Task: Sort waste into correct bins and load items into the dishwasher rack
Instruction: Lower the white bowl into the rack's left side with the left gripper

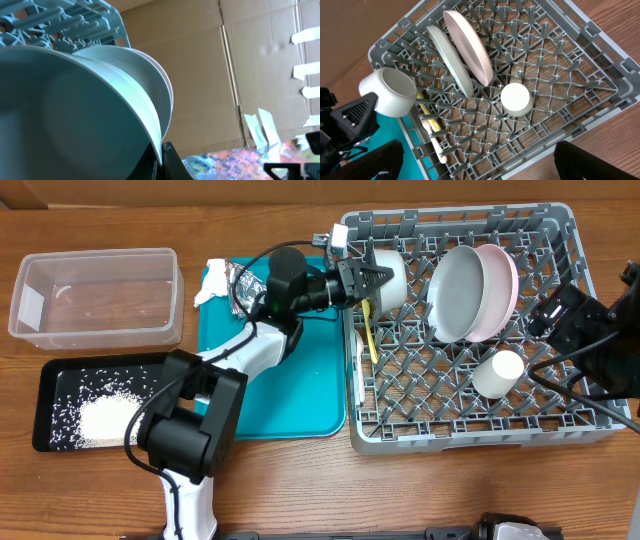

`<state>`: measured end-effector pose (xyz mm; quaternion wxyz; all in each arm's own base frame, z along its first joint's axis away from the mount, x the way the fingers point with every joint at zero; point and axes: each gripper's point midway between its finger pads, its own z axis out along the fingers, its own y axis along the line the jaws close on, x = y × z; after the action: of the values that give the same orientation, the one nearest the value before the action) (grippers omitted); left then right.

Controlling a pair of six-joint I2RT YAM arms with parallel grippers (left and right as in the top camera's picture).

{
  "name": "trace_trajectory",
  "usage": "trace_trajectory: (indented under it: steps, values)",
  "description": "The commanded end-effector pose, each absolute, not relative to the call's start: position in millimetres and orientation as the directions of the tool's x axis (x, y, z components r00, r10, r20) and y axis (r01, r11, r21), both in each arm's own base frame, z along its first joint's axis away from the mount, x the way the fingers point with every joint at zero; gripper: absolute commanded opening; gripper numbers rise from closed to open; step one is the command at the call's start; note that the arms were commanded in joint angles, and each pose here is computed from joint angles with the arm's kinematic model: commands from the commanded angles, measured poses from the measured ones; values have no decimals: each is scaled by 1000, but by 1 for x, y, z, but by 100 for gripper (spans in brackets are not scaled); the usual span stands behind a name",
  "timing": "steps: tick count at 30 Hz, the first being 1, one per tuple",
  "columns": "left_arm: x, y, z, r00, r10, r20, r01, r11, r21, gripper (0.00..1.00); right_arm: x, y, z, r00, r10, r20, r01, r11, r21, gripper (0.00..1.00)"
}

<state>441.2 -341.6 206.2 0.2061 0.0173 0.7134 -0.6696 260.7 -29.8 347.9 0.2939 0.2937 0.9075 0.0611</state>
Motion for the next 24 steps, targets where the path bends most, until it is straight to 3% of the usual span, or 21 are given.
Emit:
trace_trajectory:
  steps: [1, 7, 14, 20, 24]
  values:
    - [439, -346, 208, -891, -250, -379, 359, 122, -925, 4, 260, -32, 351, -643, 571, -510, 502, 818, 282, 100]
    - [438, -351, 173, -922, -217, -320, 294, 144, -945, 4, 259, -32, 351, -644, 571, -509, 502, 818, 281, 100]
    - [436, -351, 170, -922, -195, -334, 313, 129, -941, 7, 258, -32, 350, -649, 571, -503, 505, 818, 277, 100]
    - [437, -342, 172, -925, -182, -332, 315, 118, -942, 24, 258, -32, 350, -649, 571, -503, 505, 818, 277, 100]
    - [437, -338, 172, -929, -171, -327, 311, 114, -943, 26, 258, -32, 350, -649, 571, -503, 505, 818, 277, 100]
